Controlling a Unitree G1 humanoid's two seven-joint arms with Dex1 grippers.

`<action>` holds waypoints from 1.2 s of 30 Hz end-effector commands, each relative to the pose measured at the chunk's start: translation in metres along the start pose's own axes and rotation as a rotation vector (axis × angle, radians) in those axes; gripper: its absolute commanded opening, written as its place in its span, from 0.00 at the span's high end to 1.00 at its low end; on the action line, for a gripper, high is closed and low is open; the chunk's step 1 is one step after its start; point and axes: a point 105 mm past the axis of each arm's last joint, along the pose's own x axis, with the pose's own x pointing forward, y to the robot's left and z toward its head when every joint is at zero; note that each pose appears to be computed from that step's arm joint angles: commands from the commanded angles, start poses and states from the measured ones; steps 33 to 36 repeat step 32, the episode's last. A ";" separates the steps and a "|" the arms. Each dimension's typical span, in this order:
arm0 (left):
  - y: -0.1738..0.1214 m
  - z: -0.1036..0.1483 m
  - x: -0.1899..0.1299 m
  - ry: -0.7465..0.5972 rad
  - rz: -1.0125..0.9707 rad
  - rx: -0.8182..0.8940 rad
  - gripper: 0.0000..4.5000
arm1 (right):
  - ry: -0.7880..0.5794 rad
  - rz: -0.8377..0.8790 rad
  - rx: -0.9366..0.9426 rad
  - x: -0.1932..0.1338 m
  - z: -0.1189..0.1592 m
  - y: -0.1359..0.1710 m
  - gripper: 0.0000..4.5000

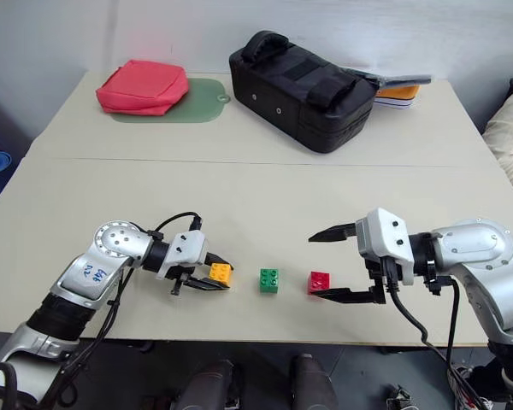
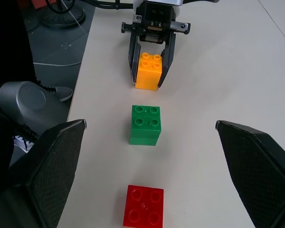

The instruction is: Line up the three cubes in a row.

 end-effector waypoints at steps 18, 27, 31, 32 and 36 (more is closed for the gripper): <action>-0.015 0.010 -0.072 -0.040 0.024 -0.081 0.02 | 0.045 -0.057 0.015 -0.027 -0.006 0.001 0.00; -0.021 0.003 -0.163 0.086 0.165 -0.120 0.02 | 0.137 -0.116 0.230 -0.107 -0.039 0.027 0.00; -0.025 0.005 -0.176 0.106 0.169 -0.117 0.02 | 0.136 -0.146 0.244 -0.116 -0.041 0.029 0.00; -0.025 0.005 -0.175 0.104 0.163 -0.114 0.02 | 0.124 -0.148 0.241 -0.113 -0.040 0.028 0.00; -0.025 0.005 -0.175 0.104 0.163 -0.114 0.02 | 0.124 -0.148 0.241 -0.113 -0.040 0.028 0.00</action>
